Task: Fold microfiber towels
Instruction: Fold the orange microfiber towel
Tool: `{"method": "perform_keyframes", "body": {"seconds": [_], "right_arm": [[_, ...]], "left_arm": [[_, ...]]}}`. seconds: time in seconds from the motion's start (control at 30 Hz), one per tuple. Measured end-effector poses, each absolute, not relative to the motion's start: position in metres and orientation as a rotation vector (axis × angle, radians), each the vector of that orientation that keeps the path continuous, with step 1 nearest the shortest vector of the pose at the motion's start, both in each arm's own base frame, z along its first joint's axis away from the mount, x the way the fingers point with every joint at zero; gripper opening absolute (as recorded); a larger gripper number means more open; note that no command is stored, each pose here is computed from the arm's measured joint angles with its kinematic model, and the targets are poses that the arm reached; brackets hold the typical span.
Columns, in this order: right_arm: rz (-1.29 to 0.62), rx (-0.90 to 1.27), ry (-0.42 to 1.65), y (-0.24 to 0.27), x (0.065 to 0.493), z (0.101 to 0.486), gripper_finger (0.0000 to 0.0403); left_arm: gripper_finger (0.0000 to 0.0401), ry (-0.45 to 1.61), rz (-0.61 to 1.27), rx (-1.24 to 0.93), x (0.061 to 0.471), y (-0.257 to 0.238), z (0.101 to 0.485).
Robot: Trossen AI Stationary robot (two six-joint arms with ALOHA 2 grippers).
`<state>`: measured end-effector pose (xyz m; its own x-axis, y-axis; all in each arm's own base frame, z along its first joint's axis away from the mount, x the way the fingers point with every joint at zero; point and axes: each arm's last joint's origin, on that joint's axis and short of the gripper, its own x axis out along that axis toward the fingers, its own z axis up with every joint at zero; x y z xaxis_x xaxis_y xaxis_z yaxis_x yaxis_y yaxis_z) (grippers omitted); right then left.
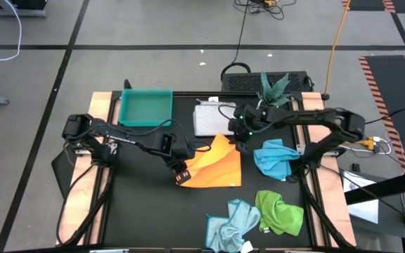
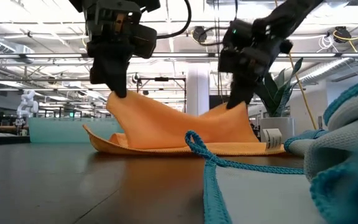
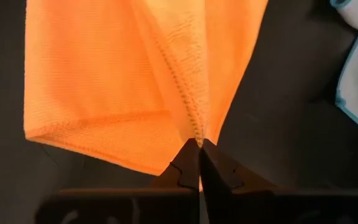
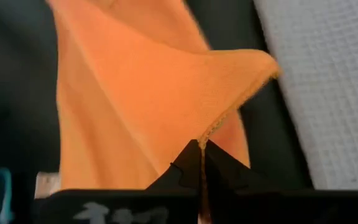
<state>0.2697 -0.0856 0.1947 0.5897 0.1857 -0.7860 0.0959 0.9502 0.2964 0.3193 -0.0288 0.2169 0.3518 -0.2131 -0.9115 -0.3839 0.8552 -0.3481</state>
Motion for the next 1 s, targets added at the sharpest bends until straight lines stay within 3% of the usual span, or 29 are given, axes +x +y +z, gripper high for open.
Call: {"method": "perform_keyframes", "body": {"seconds": [0.3, 0.57, 0.73, 1.0], "right_arm": [[0.080, 0.120, 1.055, -0.024, 0.274, 0.195, 0.0000], [0.116, 0.116, 1.058, 0.017, 0.275, 0.197, 0.0000], [0.071, 0.061, 1.121, 0.023, 0.269, 0.194, 0.0000], [-0.002, 0.058, 0.995, 0.004, 0.262, 0.219, 0.0000]], "left_arm": [[0.0004, 1.205, 0.108, -0.573, 0.321, -0.029, 0.218], [0.0007, 1.205, 0.096, -0.561, 0.321, -0.029, 0.218], [0.0009, 1.206, 0.075, -0.565, 0.322, -0.030, 0.218], [0.0008, 1.205, 0.071, -0.570, 0.322, -0.030, 0.218]]}}
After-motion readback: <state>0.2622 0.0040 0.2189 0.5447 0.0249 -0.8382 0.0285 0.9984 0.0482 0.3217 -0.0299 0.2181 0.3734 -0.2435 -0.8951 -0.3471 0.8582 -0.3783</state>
